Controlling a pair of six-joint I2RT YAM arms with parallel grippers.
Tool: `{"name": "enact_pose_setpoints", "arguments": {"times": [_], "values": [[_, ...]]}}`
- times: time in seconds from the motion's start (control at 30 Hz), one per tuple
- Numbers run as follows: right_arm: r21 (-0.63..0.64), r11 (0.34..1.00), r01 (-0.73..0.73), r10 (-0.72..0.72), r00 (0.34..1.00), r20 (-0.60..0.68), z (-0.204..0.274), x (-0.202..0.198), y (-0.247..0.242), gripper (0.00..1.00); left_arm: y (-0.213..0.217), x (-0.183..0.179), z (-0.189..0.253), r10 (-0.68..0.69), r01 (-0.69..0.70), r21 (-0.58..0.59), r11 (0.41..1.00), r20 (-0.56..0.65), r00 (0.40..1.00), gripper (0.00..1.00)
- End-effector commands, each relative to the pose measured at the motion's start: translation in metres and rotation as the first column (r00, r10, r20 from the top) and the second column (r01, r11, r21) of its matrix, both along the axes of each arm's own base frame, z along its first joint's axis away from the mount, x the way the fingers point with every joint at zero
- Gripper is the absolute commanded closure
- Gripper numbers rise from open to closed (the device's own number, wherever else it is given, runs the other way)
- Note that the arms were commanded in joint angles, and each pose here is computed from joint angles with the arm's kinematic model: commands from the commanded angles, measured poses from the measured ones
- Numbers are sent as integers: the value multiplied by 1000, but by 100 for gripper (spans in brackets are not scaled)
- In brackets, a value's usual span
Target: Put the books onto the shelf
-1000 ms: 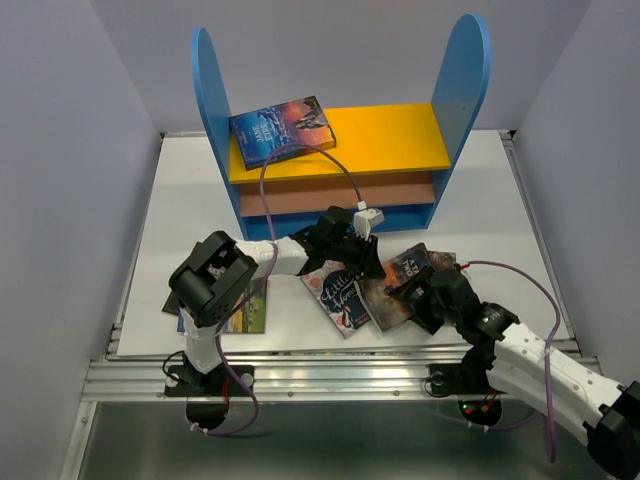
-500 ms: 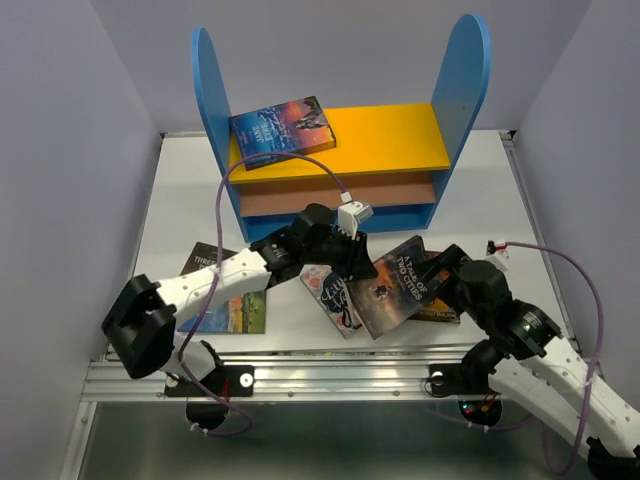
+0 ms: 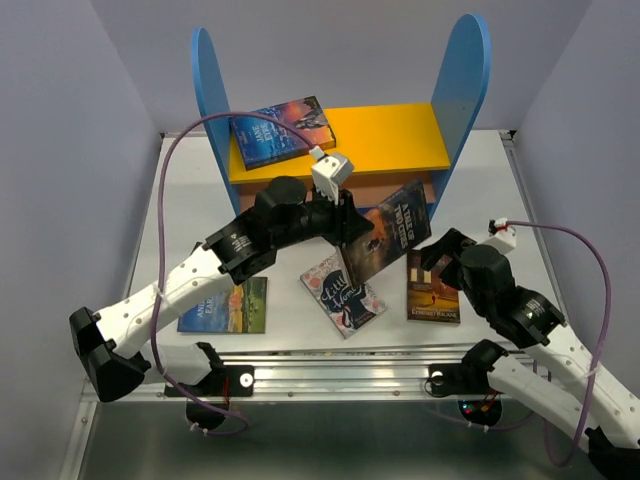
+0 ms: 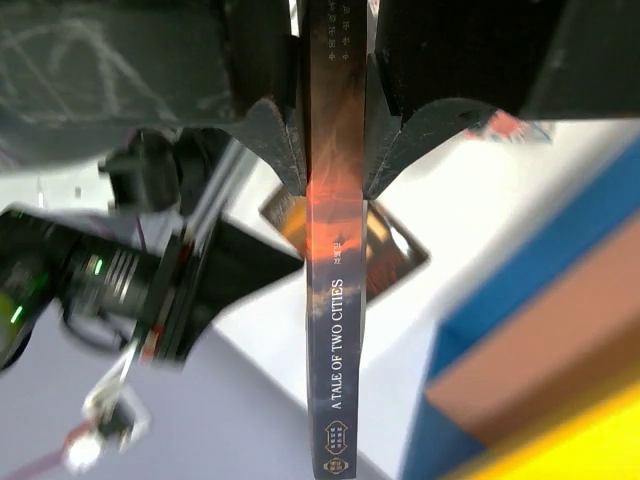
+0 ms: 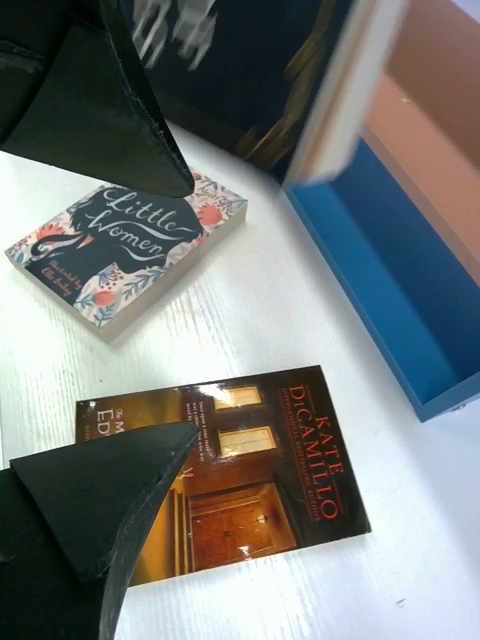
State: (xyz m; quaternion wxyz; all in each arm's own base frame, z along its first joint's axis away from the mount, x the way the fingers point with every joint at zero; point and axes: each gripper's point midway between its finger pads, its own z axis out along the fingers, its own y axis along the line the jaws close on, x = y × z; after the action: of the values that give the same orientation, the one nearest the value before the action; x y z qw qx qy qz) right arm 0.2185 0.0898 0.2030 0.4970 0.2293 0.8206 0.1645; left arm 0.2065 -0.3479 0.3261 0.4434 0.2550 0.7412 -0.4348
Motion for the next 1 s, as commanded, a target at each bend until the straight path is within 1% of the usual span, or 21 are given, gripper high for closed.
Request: {"name": "enact_pose_setpoints", "arguments": {"times": [0.0, 0.1, 0.17, 0.2, 0.23, 0.3, 0.33, 0.37, 0.4, 0.43, 0.47, 0.5, 0.53, 0.6, 0.63, 0.7, 0.77, 0.87, 0.9, 0.93, 0.97], "values": [[15, 1000, -9, 7, 990, 143, 44, 14, 3, 0, 18, 26, 147, 205, -127, -299, 946, 246, 947, 100], [4, 999, -51, 50, 987, 154, 47, 15, 10, 0, 32, 45, 185, 341, -240, -357, 902, 253, 905, 100], [2, 997, -81, 80, 985, 151, 47, 17, 17, 0, 44, 60, 209, 447, -329, -403, 854, 244, 861, 100], [-7, 996, -94, 94, 984, 152, 48, 18, 19, 0, 50, 67, 215, 493, -375, -423, 825, 216, 842, 100], [-14, 995, -98, 99, 985, 144, 47, 20, 21, 0, 63, 79, 220, 577, -461, -440, 770, 174, 798, 100], [-26, 993, -114, 116, 984, 137, 47, 22, 25, 0, 74, 94, 232, 666, -551, -468, 691, 116, 737, 100], [-31, 992, -120, 123, 983, 136, 47, 24, 27, 0, 97, 110, 231, 776, -669, -472, 575, 57, 628, 100], [-38, 990, -134, 138, 982, 130, 46, 26, 31, 0, 104, 119, 231, 818, -716, -481, 506, 5, 575, 100], [-38, 989, -143, 147, 980, 131, 48, 27, 33, 0, 120, 127, 229, 872, -775, -479, 412, -39, 487, 100], [-46, 987, -154, 158, 980, 121, 45, 30, 37, 0, 125, 135, 225, 890, -805, -473, 358, -88, 447, 100], [-47, 985, -168, 173, 977, 125, 49, 31, 40, 0, 129, 140, 222, 902, -822, -472, 320, -115, 417, 100], [-55, 979, -196, 202, 972, 124, 49, 32, 45, 0, 137, 143, 219, 915, -841, -473, 261, -156, 372, 100], [-57, 977, -206, 211, 969, 129, 52, 35, 49, 0, 149, 146, 213, 935, -868, -468, 168, -204, 291, 100], [-68, 971, -231, 238, 964, 120, 56, 40, 57, 0, 154, 154, 204, 929, -876, -475, 85, -279, 242, 100], [-71, 969, -235, 243, 963, 120, 58, 42, 59, 0, 161, 158, 190, 944, -892, -452, 11, -291, 159, 100], [-65, 964, -259, 266, 953, 145, 66, 47, 67, 0, 170, 165, 182, 934, -886, -453, -98, -349, 75, 100], [-45, 959, -281, 285, 939, 192, 79, 50, 74, 0, 167, 177, 160, 933, -899, -418, -129, -358, 33, 100], [-44, 952, -302, 304, 927, 220, 89, 52, 79, 0, 166, 191, 138, 917, -909, -386, -157, -400, 11, 100], [-52, 949, -311, 314, 922, 228, 95, 54, 82, 0, 170, 196, 125, 901, -915, -363, -176, -434, -1, 100], [-59, 948, -312, 317, 921, 227, 94, 54, 82, 0, 171, 200, 117, 892, -921, -347, -179, -453, -2, 100], [-64, 948, -312, 318, 919, 231, 99, 56, 83, 0, 173, 201, 102, 896, -935, -309, -174, -445, -19, 100]]}}
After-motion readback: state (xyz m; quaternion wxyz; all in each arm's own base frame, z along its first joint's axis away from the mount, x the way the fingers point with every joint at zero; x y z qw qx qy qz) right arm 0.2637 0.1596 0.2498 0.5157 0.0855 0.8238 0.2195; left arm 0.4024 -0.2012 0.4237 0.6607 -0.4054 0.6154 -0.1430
